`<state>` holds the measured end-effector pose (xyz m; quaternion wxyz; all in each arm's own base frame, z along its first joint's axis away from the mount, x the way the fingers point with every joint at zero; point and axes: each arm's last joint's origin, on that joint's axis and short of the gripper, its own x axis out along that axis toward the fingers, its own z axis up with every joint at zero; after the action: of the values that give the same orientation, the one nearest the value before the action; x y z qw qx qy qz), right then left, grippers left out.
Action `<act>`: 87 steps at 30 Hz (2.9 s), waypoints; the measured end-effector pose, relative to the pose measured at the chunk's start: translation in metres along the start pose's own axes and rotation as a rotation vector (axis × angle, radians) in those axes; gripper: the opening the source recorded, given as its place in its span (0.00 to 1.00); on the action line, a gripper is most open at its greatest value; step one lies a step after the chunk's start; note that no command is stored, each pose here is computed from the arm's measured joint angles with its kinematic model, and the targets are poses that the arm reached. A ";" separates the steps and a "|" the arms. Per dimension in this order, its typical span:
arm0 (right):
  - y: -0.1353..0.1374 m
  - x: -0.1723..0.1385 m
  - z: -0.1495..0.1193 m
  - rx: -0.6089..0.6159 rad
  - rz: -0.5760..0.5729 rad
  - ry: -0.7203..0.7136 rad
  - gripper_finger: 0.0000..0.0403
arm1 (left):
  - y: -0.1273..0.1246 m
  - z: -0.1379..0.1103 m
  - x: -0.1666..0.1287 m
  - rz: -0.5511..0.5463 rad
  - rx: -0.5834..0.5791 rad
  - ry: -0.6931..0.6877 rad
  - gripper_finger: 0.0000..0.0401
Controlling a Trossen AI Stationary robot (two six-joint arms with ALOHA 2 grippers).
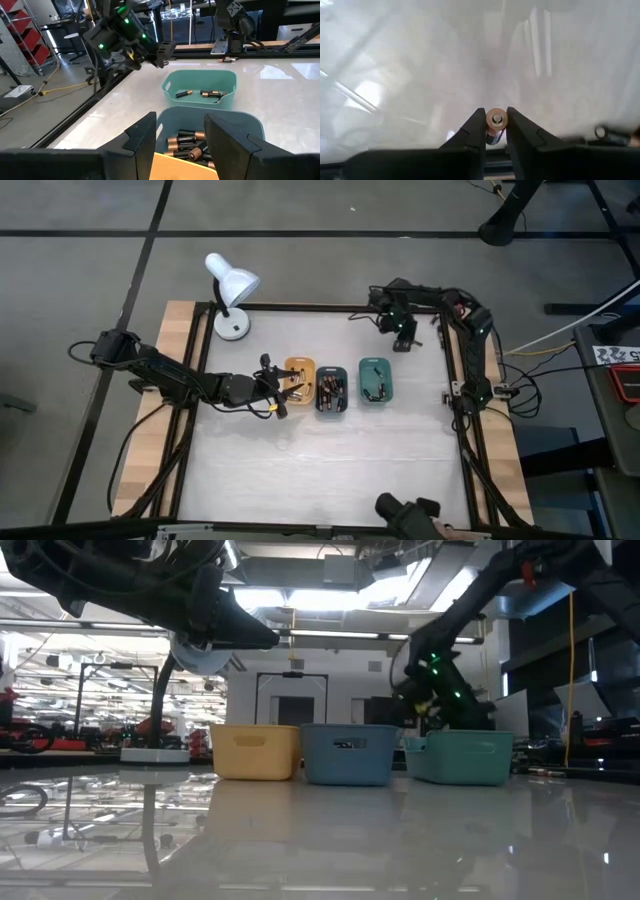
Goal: Sort batteries
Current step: Put the black battery into the blue bin
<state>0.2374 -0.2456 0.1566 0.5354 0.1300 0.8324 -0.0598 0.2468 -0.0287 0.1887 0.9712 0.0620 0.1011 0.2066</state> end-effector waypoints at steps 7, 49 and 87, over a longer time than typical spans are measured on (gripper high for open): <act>0.024 -0.041 0.016 -0.075 0.011 -0.112 0.13 | 0.000 0.000 0.000 0.000 0.011 0.001 0.39; 0.214 -0.131 0.079 -0.528 -0.064 -0.780 0.37 | 0.000 0.000 0.000 -0.001 0.017 0.004 0.39; -0.074 -0.069 -0.069 0.608 0.084 -0.251 0.48 | 0.000 -0.001 0.000 -0.001 0.021 0.009 0.39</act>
<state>0.1838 -0.3106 0.2451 0.5725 0.3097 0.6977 -0.2992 0.2466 -0.0287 0.1878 0.9701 0.0712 0.1079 0.2055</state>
